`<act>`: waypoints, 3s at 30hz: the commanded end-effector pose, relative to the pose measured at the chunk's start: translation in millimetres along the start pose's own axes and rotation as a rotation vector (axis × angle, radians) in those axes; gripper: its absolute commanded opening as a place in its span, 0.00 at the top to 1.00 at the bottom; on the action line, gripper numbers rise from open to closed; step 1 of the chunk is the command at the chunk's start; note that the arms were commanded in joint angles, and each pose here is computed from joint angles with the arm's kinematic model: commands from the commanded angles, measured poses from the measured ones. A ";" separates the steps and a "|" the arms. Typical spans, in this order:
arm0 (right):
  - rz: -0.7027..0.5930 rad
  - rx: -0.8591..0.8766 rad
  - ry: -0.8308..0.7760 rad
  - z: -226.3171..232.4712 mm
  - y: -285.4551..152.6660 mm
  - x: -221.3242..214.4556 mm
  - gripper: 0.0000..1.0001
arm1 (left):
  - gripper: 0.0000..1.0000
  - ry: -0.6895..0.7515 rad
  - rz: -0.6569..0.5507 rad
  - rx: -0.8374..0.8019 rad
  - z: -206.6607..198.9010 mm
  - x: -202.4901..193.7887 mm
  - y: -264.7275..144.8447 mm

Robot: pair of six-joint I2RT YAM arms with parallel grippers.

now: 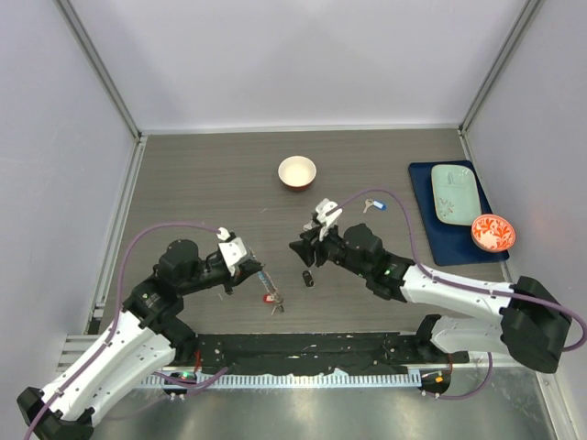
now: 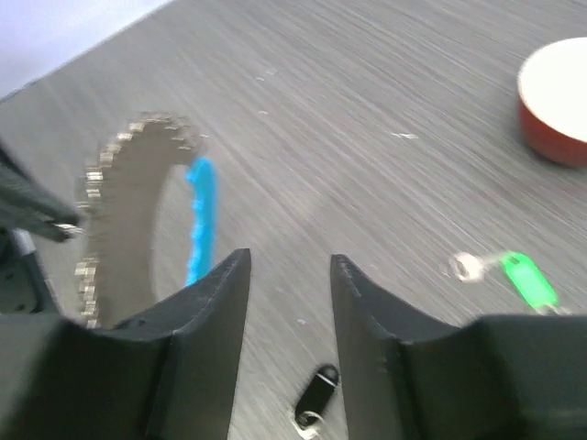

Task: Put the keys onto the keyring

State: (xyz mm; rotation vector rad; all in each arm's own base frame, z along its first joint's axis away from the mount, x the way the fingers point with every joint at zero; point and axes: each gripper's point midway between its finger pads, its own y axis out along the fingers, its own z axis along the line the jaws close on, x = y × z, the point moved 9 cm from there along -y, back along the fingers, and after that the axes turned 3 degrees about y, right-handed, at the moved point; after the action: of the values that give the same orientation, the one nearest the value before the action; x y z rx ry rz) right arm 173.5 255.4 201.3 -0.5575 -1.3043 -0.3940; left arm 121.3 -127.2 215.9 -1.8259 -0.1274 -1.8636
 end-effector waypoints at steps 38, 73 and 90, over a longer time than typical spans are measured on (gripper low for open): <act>0.874 -0.630 0.045 -107.0 2.2 -52.7 0.68 | 1.00 0.096 0.010 0.021 4.1 17.8 -13.2; 0.977 -0.659 -0.001 -114.4 4.3 -77.9 0.92 | 1.00 0.088 0.019 0.008 3.1 15.8 -11.9; 0.403 -0.146 -0.126 -62.5 -8.2 4.5 0.99 | 1.00 0.272 -0.059 -0.146 0.3 26.8 -4.8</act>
State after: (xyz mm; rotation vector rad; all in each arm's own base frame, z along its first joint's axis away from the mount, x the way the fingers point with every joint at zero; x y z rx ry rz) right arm 227.7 190.1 158.4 -1.3489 -0.9941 -0.0647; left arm 114.5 -122.3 218.8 -1.7463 0.0551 -1.9802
